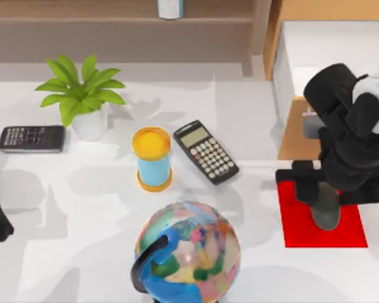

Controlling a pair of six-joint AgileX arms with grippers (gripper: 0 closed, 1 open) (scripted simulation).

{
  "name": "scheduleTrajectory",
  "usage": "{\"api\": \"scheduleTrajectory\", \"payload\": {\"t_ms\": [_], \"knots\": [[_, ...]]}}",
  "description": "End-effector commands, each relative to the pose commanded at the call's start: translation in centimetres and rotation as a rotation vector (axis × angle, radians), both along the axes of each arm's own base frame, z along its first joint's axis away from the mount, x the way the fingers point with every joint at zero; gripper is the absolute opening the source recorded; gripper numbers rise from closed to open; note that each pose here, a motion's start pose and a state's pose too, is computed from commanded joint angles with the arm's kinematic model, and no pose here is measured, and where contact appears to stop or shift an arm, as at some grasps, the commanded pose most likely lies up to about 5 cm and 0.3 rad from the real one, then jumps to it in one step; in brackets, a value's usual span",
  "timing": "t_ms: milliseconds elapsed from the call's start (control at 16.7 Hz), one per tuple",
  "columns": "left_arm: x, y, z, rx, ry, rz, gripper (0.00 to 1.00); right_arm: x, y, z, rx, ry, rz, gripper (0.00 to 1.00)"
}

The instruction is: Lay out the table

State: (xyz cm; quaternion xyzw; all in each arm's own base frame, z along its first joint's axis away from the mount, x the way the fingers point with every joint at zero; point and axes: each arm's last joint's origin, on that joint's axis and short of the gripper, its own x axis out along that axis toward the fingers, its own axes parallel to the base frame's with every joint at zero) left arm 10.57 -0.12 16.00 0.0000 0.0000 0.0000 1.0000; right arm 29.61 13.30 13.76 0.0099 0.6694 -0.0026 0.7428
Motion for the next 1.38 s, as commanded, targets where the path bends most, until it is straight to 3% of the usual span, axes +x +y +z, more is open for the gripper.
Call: {"api": "scheduleTrajectory", "payload": {"t_ms": [480, 1140, 1380], "knots": [[0.0, 0.0, 0.0, 0.000, 0.000, 0.000, 1.00, 0.0, 0.0, 0.0, 0.000, 0.000, 0.000, 0.98], [0.0, 0.0, 0.0, 0.000, 0.000, 0.000, 1.00, 0.0, 0.0, 0.1, 0.000, -0.010, 0.005, 1.00], [0.0, 0.0, 0.0, 0.000, 0.000, 0.000, 1.00, -0.4, -1.5, 0.6, -0.007, -0.144, 0.050, 1.00]]}}
